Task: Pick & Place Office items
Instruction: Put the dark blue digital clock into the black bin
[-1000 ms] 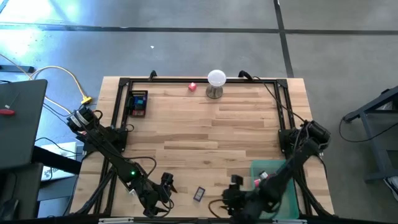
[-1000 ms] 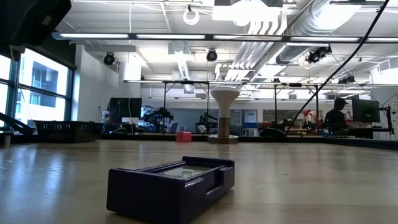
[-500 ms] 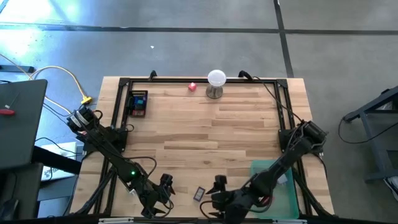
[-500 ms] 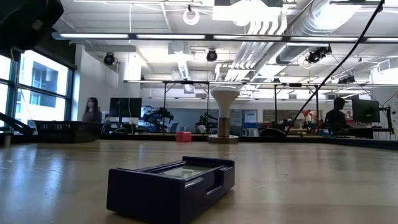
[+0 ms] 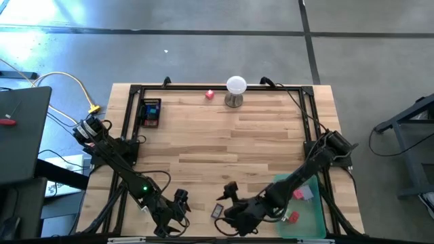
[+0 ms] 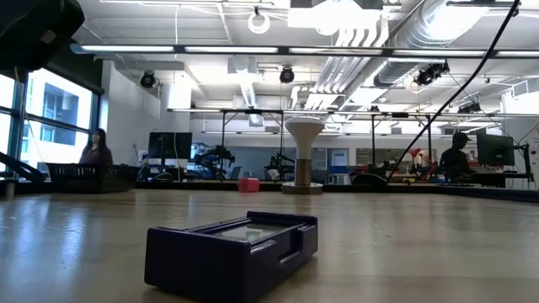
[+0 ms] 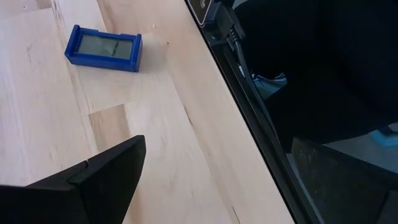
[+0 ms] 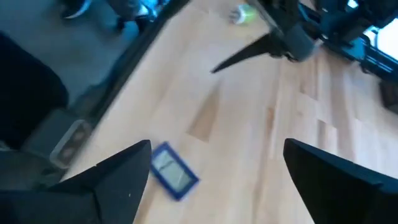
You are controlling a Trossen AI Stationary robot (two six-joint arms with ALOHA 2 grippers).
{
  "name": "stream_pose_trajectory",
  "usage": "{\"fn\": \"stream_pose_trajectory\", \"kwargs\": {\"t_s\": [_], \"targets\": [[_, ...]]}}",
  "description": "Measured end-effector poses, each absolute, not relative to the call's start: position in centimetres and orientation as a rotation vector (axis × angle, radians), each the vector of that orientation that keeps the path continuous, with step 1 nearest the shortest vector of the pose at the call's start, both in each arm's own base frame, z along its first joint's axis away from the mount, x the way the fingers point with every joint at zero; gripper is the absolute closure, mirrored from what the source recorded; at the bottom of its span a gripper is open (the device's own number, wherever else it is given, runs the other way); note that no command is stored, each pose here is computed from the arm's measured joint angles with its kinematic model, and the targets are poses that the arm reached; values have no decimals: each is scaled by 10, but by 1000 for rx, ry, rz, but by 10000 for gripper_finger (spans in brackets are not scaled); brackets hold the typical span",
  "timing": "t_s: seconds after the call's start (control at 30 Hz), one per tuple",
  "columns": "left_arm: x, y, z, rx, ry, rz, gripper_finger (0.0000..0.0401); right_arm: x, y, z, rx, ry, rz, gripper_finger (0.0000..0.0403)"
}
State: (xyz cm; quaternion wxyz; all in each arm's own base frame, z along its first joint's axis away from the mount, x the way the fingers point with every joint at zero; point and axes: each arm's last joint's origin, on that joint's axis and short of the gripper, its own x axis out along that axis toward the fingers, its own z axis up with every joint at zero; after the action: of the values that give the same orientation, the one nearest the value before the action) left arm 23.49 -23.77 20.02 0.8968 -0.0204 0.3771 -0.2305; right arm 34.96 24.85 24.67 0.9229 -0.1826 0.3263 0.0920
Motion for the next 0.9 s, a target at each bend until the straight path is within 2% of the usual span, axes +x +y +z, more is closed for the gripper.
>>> {"fn": "stream_pose_trajectory", "kwargs": {"t_s": [0.27, 0.43, 0.6, 0.9], "targets": [[233, -236, 198, -25, 808, -469, 7, 365, 240, 253, -477, 701, 195, 54], [233, -236, 197, -20, 816, -466, 7, 377, 248, 252, -551, 840, 223, 54], [233, -235, 196, -18, 825, -462, 7, 397, 254, 231, -586, 1025, 289, 54], [232, -235, 196, -22, 829, -458, 7, 409, 250, 224, -652, 1044, 354, 54]]}}
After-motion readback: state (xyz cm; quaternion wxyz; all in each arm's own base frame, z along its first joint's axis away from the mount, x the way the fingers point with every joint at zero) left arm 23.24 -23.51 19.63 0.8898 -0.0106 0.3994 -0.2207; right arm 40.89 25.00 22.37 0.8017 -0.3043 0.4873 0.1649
